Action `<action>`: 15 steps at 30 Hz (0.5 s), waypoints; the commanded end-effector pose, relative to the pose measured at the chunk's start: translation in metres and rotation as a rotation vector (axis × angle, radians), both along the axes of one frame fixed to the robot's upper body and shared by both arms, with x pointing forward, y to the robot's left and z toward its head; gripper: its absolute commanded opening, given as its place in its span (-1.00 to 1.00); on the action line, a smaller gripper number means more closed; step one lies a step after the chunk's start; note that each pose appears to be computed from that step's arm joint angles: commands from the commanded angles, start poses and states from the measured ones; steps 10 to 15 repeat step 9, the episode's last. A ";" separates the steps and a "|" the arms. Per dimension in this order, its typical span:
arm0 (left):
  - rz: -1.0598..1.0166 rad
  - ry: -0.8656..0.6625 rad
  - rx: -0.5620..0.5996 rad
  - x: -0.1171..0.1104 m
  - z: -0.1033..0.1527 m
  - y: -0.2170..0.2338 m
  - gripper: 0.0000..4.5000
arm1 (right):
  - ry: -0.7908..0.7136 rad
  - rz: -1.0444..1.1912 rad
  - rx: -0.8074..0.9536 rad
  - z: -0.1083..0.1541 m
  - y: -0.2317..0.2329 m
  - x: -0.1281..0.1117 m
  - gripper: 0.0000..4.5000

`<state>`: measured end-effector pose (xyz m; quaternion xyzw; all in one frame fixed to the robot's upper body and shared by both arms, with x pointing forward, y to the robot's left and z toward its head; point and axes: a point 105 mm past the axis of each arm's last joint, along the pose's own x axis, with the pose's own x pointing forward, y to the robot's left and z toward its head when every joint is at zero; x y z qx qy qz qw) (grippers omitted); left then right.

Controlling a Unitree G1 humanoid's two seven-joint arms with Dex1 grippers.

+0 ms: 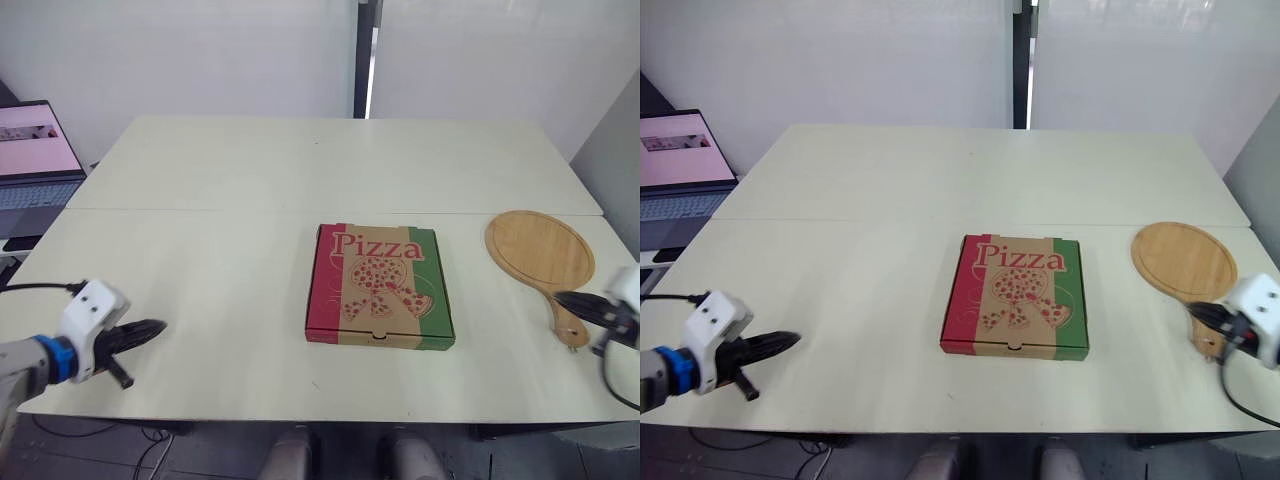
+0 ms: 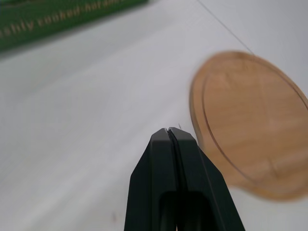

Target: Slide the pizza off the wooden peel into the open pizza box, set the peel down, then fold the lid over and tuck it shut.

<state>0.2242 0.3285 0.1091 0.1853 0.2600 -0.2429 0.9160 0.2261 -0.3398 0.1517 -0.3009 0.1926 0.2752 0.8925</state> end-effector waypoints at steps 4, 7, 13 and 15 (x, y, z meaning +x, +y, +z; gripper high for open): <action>0.020 -0.090 0.012 0.005 0.014 0.001 -1.00 | 0.043 -0.028 -0.073 0.005 -0.035 -0.011 -0.99; 0.029 -0.090 -0.003 0.006 0.013 0.000 -1.00 | 0.036 -0.033 -0.087 0.005 -0.040 -0.009 -0.99; 0.029 -0.084 -0.029 0.006 0.012 -0.002 -1.00 | 0.034 -0.033 -0.092 0.005 -0.041 -0.007 -0.99; 0.029 -0.084 -0.029 0.006 0.012 -0.002 -1.00 | 0.034 -0.033 -0.092 0.005 -0.041 -0.007 -0.99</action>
